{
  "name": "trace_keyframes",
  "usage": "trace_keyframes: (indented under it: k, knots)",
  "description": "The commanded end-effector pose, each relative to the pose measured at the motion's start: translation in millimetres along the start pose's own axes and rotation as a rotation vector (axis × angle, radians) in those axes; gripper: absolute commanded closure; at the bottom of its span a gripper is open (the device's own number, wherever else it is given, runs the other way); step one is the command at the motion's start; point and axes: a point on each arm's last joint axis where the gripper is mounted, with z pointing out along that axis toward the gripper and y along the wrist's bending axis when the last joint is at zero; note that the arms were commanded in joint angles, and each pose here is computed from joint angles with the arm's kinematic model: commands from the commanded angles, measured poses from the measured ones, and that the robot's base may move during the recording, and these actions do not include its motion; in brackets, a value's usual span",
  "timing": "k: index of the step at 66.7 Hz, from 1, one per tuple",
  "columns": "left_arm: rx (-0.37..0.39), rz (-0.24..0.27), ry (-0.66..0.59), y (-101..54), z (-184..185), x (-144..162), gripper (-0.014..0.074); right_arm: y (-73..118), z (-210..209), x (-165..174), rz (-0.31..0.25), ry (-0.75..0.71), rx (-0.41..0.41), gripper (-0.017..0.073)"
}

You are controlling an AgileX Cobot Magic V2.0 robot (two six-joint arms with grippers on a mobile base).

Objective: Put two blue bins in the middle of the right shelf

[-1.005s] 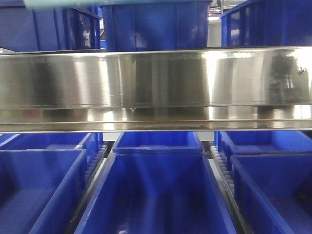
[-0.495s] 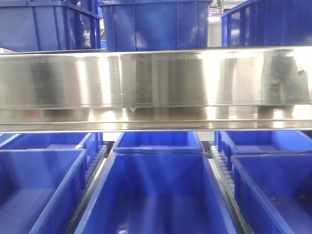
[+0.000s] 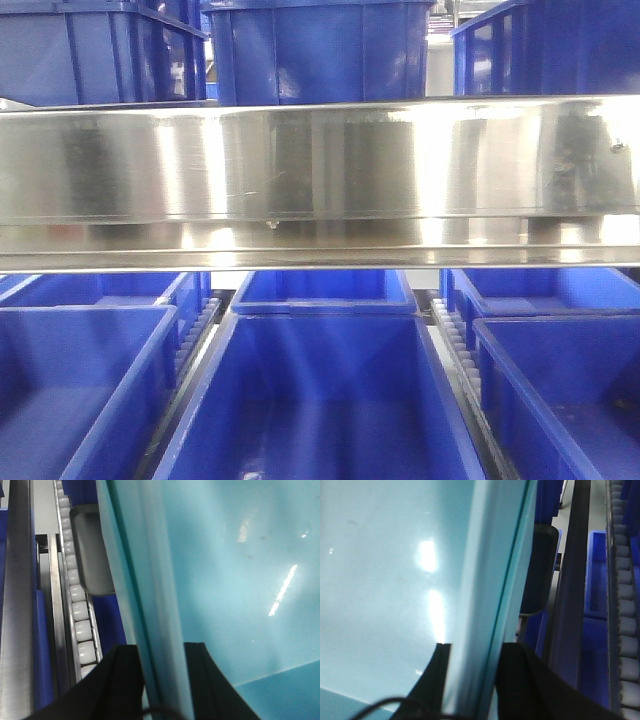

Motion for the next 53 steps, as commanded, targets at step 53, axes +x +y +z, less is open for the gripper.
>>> trace_keyframes:
  k: [53]
  knots:
    - [0.063,0.004,-0.387,-8.1,-19,-34,0.0705,0.8,-11,-13,-0.015,-0.145,-0.003,0.0713]
